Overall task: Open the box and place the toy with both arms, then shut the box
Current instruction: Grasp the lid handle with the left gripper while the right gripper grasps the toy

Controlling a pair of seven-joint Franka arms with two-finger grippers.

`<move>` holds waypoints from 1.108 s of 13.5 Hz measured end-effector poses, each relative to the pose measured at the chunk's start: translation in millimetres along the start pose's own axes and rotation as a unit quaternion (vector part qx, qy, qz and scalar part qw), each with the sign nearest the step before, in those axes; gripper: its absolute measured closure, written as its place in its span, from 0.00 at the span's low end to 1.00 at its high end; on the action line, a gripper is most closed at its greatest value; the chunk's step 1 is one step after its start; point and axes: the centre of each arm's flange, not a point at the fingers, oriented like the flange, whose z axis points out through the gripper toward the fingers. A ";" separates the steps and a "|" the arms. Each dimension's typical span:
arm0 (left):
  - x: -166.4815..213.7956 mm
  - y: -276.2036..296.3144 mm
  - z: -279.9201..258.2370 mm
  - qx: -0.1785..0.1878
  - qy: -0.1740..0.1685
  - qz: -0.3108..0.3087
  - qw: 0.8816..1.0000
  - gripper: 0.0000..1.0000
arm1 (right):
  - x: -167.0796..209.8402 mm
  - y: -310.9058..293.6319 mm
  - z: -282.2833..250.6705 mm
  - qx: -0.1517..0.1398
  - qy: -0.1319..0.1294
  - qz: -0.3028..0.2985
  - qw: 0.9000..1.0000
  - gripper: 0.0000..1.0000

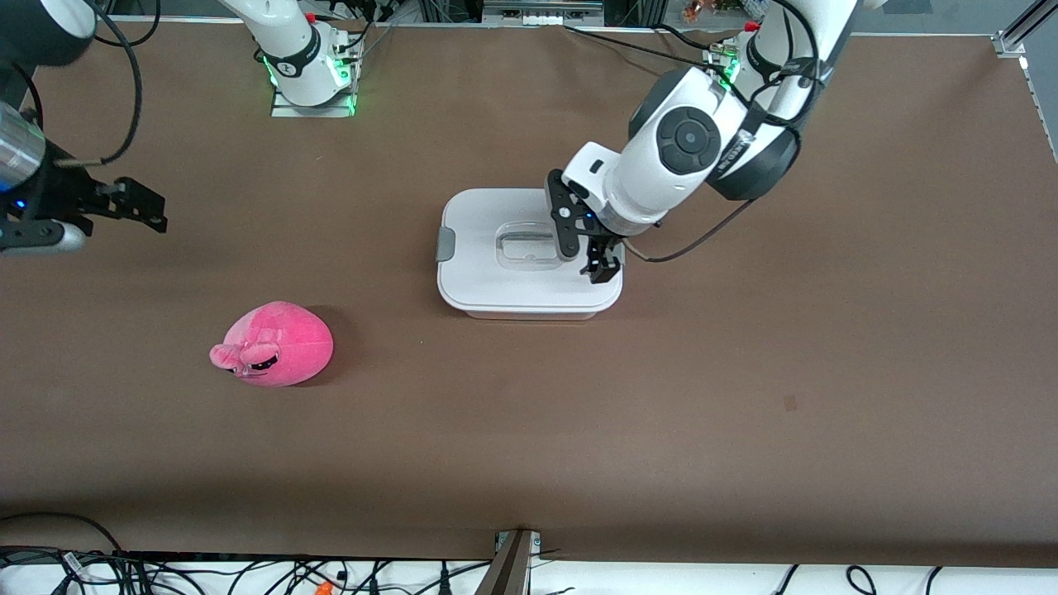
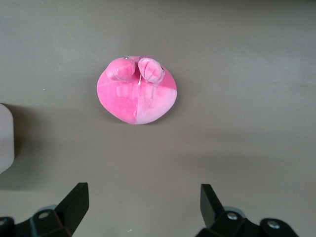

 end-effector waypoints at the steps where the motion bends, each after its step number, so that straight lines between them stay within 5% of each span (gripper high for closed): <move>1: 4.6 9.8 14.2 0.012 0.013 0.007 1.000 0.00 | 9.9 -1.6 17.1 -0.001 -0.008 -0.002 1.000 0.00; 7: 6.6 34.4 49.0 0.041 0.041 0.023 0.998 0.08 | 37.9 -5.9 85.8 0.000 -0.055 -0.012 0.998 0.00; 11: 9.6 44.6 56.8 0.033 0.037 0.036 0.998 0.13 | 61.5 -22.3 155.6 0.018 -0.058 -0.019 0.998 0.00; 15: 9.0 48.5 64.5 0.028 0.032 0.047 0.998 0.56 | 72.4 -35.1 217.3 0.022 -0.053 -0.027 0.998 0.00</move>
